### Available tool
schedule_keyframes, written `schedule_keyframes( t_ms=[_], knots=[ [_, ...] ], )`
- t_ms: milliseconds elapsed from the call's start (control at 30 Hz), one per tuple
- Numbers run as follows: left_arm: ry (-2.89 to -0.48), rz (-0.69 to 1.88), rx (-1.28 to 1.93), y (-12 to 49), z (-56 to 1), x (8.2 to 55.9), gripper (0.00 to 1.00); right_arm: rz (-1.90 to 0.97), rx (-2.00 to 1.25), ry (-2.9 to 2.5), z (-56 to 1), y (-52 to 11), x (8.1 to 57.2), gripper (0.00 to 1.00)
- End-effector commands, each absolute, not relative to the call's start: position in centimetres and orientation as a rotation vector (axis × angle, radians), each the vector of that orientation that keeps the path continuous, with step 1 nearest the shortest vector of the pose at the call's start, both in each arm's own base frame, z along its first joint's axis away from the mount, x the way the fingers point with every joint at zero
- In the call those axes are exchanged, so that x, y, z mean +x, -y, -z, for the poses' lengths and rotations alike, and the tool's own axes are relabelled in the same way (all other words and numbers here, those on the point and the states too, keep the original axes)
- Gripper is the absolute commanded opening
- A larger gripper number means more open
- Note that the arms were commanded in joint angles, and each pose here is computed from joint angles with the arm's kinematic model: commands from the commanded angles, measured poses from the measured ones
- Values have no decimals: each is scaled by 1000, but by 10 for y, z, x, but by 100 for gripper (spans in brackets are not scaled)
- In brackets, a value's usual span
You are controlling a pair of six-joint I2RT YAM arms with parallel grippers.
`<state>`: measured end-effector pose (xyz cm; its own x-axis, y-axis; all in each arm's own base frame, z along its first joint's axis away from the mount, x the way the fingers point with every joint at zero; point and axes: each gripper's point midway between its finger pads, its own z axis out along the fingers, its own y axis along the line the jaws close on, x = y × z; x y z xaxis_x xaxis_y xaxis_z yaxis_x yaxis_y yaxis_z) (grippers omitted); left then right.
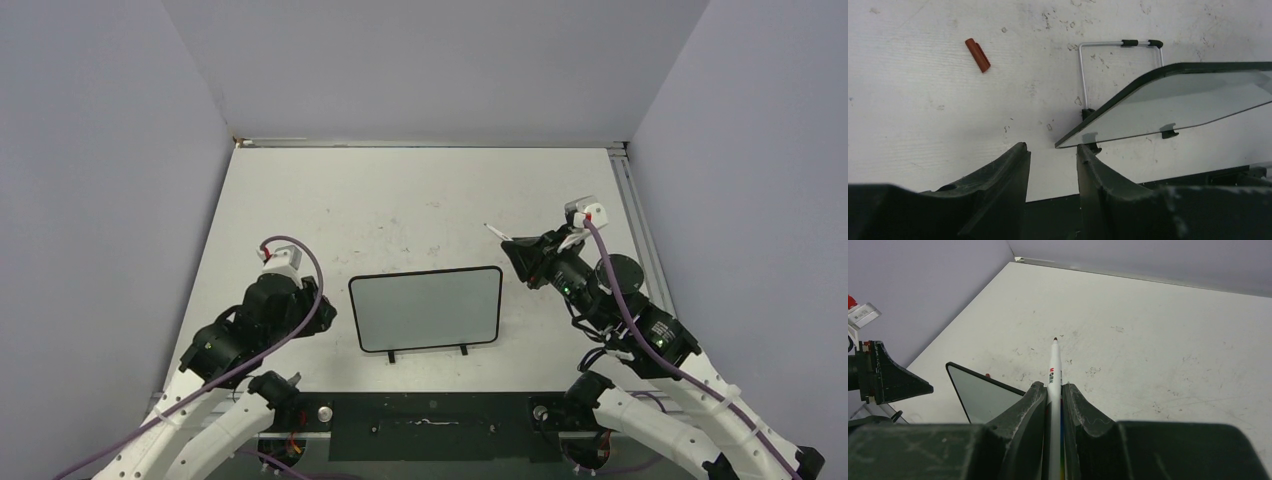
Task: Write a sentence on the whiteboard
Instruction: Move the whiteboard to the center of the board.
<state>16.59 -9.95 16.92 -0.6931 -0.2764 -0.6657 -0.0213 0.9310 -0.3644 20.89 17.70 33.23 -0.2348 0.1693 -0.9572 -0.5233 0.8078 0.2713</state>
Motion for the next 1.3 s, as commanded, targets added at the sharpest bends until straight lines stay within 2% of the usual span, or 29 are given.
schedule_keyframes(
  t_ms=[0, 300, 533, 767, 1267],
  knots=[
    [-2373, 576, -173, 117, -168, 144, 36, -647, -257, -1636, -352, -176, 217, 6],
    [-2457, 753, -150, 147, -138, 123, 37, -682, -269, -1611, -359, -184, 218, 6],
    [-2362, 844, -212, 173, -133, 129, 38, -703, -270, -1608, -358, -190, 220, 5],
    [-2315, 722, -155, 194, -115, 125, 40, -686, -272, -1608, -361, -189, 222, 5],
    [-2320, 672, -126, 233, -70, 120, 43, -698, -263, -1602, -357, -190, 223, 5]
  ],
)
